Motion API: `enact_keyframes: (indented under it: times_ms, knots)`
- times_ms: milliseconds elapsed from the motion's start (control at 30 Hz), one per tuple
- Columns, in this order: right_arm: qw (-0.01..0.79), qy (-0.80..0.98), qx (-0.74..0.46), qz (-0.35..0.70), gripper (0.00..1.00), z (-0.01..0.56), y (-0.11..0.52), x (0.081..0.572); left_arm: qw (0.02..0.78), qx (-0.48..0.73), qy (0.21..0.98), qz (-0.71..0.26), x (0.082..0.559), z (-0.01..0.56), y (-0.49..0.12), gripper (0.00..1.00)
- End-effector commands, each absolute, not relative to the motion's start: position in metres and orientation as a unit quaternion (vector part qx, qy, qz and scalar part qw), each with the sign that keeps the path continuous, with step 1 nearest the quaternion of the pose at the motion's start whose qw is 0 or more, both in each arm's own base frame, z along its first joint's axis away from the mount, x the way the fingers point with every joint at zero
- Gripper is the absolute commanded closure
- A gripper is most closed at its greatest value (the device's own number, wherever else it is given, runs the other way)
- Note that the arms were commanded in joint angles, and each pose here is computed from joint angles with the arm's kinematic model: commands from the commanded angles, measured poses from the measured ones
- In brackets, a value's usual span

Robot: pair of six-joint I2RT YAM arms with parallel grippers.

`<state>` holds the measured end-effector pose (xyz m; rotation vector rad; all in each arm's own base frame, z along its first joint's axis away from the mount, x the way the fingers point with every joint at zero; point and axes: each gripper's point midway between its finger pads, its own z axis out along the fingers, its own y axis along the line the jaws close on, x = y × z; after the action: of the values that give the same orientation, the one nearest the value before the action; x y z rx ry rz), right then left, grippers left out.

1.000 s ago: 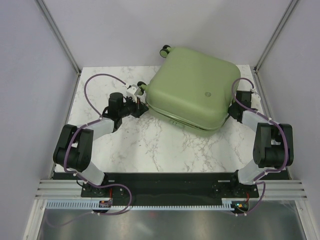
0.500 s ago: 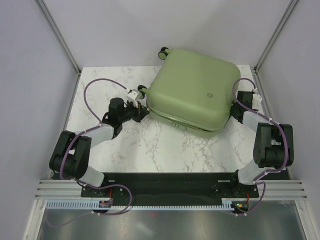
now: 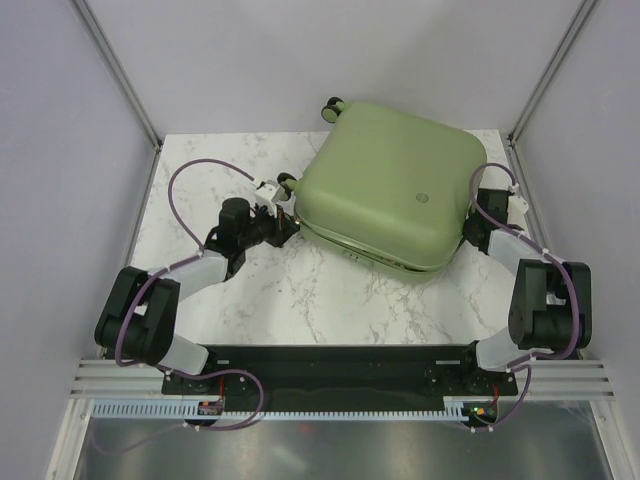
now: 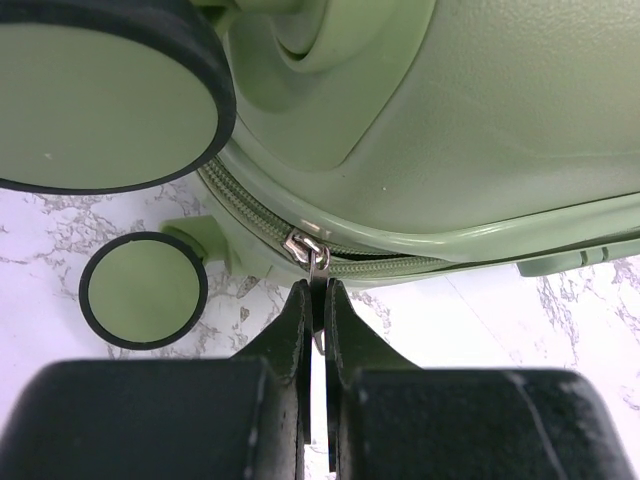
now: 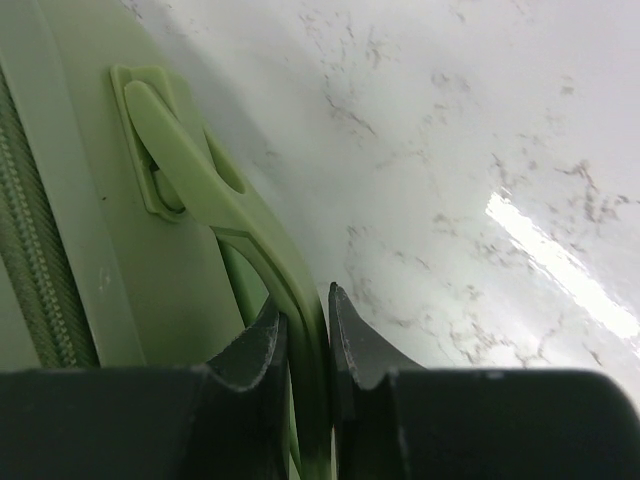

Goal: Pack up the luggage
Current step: Zip the luggage at the center of the board.

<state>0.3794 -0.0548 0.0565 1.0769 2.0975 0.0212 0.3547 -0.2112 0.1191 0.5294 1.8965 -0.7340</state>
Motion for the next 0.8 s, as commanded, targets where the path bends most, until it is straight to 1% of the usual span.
enact_keyframes:
  times_ms: [0,100,233,300,400,533,567,600,667,700,767]
  knots:
    - [0.394,0.77,0.502,-0.019,1.0,0.078,-0.08,0.368,0.508,0.262,0.733,-0.368,0.334,0.155,-0.243,0.98]
    - [0.387,0.781,0.489,-0.019,1.0,0.073,-0.078,0.371,0.504,0.261,0.737,-0.368,0.333,0.151,-0.243,0.98]
    - [0.39,0.789,0.474,0.032,1.0,0.07,-0.06,0.382,0.504,0.277,0.724,-0.381,0.326,0.158,-0.249,0.98]
    - [0.393,0.786,0.475,0.04,1.0,0.07,-0.054,0.384,0.503,0.297,0.711,-0.392,0.317,0.163,-0.26,0.98]
    - [0.387,0.789,0.476,0.021,1.0,0.065,-0.054,0.38,0.485,0.325,0.703,-0.406,0.297,0.164,-0.28,0.98]
    - [0.386,0.789,0.478,-0.004,1.0,0.063,-0.059,0.38,0.476,0.347,0.704,-0.398,0.274,0.16,-0.294,0.98]
    - [0.387,0.787,0.48,-0.016,1.0,0.063,-0.063,0.379,0.485,0.345,0.701,-0.392,0.272,0.165,-0.294,0.98]
    - [0.384,0.788,0.481,-0.024,1.0,0.061,-0.065,0.379,0.478,0.351,0.704,-0.391,0.26,0.158,-0.297,0.98]
    - [0.382,0.786,0.484,-0.042,1.0,0.057,-0.069,0.376,0.487,0.341,0.712,-0.373,0.256,0.154,-0.295,0.98]
    - [0.381,0.782,0.489,-0.057,1.0,0.055,-0.074,0.374,0.487,0.345,0.711,-0.373,0.245,0.152,-0.296,0.98]
    - [0.384,0.775,0.497,-0.07,1.0,0.054,-0.078,0.373,0.495,0.34,0.713,-0.361,0.242,0.152,-0.295,0.98]
